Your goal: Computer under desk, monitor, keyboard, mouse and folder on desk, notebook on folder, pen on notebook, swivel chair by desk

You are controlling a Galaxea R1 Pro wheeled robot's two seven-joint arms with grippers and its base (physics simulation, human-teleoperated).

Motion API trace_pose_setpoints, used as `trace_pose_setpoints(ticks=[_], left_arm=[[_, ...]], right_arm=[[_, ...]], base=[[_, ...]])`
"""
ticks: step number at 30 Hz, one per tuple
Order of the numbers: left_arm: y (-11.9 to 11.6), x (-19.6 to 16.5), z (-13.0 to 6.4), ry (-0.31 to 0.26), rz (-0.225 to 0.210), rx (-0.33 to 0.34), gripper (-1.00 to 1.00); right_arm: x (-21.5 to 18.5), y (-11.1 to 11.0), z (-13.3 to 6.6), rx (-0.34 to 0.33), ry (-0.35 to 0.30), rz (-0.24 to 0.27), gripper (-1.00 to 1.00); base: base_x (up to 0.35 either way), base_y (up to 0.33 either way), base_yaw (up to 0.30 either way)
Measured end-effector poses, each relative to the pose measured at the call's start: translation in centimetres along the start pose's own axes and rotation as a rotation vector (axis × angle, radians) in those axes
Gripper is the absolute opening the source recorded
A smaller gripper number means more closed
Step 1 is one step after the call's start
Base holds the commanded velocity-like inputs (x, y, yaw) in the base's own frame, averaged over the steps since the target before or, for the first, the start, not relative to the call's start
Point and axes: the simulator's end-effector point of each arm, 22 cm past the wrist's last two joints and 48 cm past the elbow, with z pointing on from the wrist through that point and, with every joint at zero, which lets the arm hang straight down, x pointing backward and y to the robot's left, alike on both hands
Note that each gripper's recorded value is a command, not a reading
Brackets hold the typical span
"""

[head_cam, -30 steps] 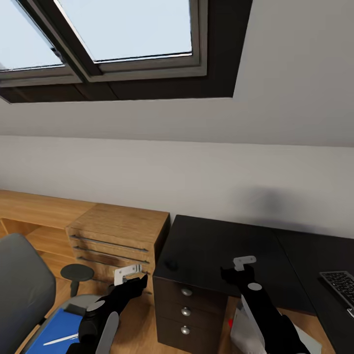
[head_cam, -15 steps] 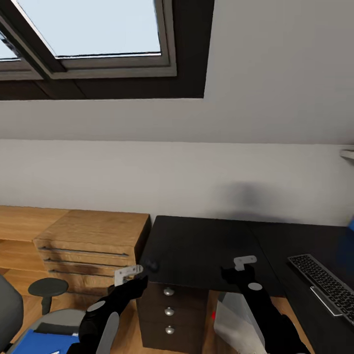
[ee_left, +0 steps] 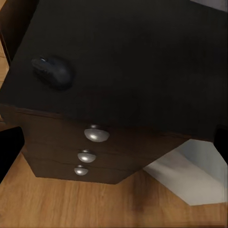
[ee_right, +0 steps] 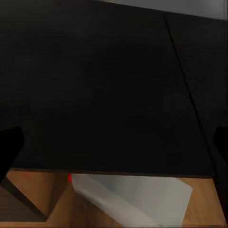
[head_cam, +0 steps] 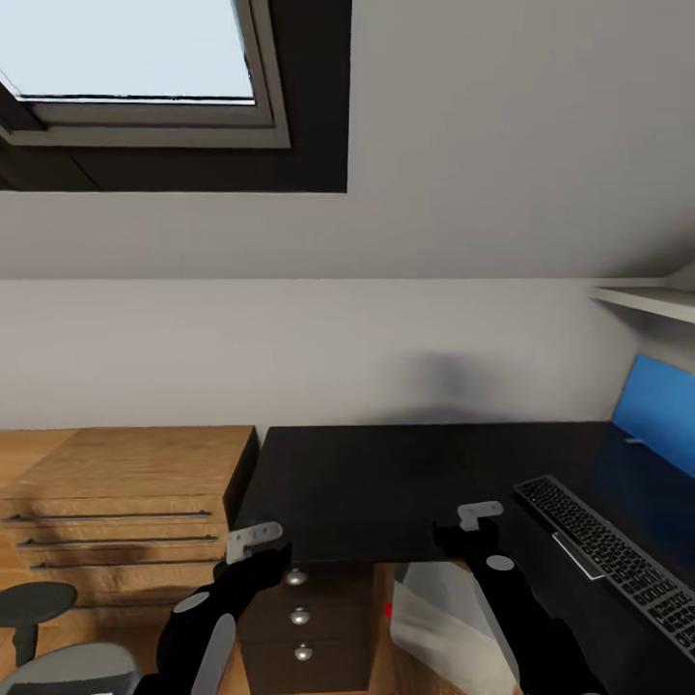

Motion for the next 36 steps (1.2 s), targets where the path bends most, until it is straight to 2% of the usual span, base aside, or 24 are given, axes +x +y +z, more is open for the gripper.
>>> trace_pose_setpoints(ticks=[5, 7, 12, 16, 29, 36], left_arm=[[0.0, 0.4, 0.2, 0.010, 0.001, -0.001, 1.00], [-0.1, 0.5, 0.2, 0.011, 0.001, 0.001, 1.00], [-1.6, 0.8, 0.1, 0.016, 0.026, 0.028, 1.00], [-2.0, 0.9, 0.1, 0.017, 0.032, 0.034, 1.00], [-2.1, 0.8, -0.1, 0.012, 0.036, 0.036, 1.00], [-2.1, 0.8, -0.1, 0.012, 0.034, 0.036, 1.00]], right_arm=[[0.1, 0.4, 0.0, -0.008, 0.002, 0.003, 1.00], [0.1, 0.9, 0.0, -0.029, 0.003, 0.002, 1.00], [0.1, 1.0, 0.0, -0.035, 0.002, 0.001, 1.00], [0.1, 0.9, 0.0, -0.033, 0.002, -0.001, 1.00], [-0.1, 0.8, -0.1, -0.033, -0.002, -0.001, 1.00], [-0.1, 0.9, -0.1, -0.034, -0.002, 0.001, 1.00]], base=[[0.000, 0.000, -0.045], [0.000, 0.000, -0.004], [0.000, 0.000, -0.001], [0.000, 0.000, -0.013], [0.000, 0.000, -0.206], [0.022, 0.000, -0.043]])
